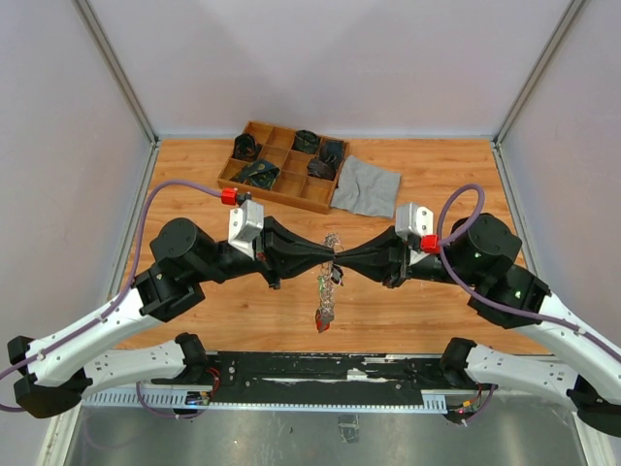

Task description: Put the keys on the keyring

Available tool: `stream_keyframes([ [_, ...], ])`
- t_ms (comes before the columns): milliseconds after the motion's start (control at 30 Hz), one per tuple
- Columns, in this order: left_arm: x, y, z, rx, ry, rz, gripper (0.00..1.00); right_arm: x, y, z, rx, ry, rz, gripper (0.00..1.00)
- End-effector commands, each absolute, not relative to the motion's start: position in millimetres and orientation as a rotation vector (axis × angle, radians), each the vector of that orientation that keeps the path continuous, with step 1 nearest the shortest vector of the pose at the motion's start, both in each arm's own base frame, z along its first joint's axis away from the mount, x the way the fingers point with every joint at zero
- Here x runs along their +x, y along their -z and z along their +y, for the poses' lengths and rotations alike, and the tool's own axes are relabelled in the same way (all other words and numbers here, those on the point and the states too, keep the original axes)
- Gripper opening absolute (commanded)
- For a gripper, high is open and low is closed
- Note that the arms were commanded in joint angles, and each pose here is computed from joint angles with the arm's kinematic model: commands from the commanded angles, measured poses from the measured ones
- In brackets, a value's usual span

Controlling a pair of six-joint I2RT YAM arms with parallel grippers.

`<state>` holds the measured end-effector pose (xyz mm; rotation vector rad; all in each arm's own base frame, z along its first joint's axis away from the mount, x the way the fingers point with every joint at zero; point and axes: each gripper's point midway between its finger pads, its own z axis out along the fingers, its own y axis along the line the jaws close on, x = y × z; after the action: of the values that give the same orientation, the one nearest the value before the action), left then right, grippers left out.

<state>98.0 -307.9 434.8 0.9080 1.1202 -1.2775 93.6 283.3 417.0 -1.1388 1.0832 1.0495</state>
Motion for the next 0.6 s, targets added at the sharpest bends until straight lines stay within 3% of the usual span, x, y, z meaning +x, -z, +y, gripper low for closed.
stream_keyframes([
  [0, 87.8, -474.3, -298.3, 0.872, 1.3, 0.984, 0.0, 85.5, -430.7, 281.3, -1.161, -1.071, 1.061, 0.02],
  [200, 88.6, -474.2, -298.4, 0.869, 1.299, 0.989, 0.01, 88.4, -428.2, 279.2, -1.198, -1.037, 1.125, 0.0],
  [400, 92.3, -466.4, -299.5, 0.897, 1.261, 1.031, 0.25, 89.7, -415.5, 269.1, -1.32, -0.955, 1.263, 0.0],
  [567, 106.5, -443.6, -307.4, 0.959, 1.17, 1.154, 0.36, 99.9, -390.1, 251.3, -1.481, -0.792, 1.527, 0.0],
])
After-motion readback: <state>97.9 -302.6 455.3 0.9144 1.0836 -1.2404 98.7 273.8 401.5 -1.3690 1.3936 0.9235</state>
